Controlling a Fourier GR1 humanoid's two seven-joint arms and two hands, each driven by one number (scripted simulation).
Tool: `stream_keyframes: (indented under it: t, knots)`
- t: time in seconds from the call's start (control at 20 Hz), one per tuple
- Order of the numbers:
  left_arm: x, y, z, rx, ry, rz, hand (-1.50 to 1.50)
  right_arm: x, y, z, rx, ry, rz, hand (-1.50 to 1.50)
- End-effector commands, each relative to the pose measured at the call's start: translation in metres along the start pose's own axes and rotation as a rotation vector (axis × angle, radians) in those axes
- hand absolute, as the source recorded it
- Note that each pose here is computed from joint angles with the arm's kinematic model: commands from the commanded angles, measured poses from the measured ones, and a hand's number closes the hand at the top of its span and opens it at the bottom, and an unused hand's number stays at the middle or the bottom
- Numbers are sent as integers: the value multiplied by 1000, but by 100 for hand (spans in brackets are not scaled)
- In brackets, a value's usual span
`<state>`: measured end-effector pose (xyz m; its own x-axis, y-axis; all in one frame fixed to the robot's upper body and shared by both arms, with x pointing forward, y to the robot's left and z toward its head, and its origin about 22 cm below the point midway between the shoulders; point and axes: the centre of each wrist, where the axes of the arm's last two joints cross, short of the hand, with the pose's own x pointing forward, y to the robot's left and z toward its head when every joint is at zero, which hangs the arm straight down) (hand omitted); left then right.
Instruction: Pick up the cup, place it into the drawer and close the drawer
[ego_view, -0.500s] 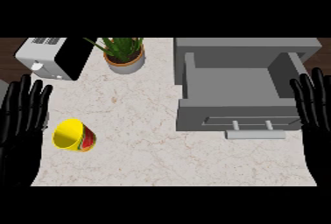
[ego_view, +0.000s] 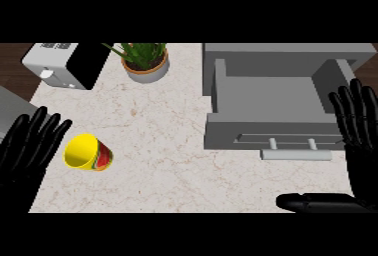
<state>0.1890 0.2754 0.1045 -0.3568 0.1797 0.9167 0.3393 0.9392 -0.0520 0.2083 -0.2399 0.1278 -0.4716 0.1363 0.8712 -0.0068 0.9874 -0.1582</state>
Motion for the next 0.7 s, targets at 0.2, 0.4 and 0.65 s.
stream_keyframes:
  t: [0.2,0.4,0.65]
  knots:
    - [-32,51,28,-10,83,135,-150,-5,6,-13,34,33,12,-150]
    - [-22,63,42,36,128,105,-150,-11,4,-11,63,32,25,-150]
    - [-54,90,27,100,162,42,-150,-23,-15,-2,43,29,12,-150]
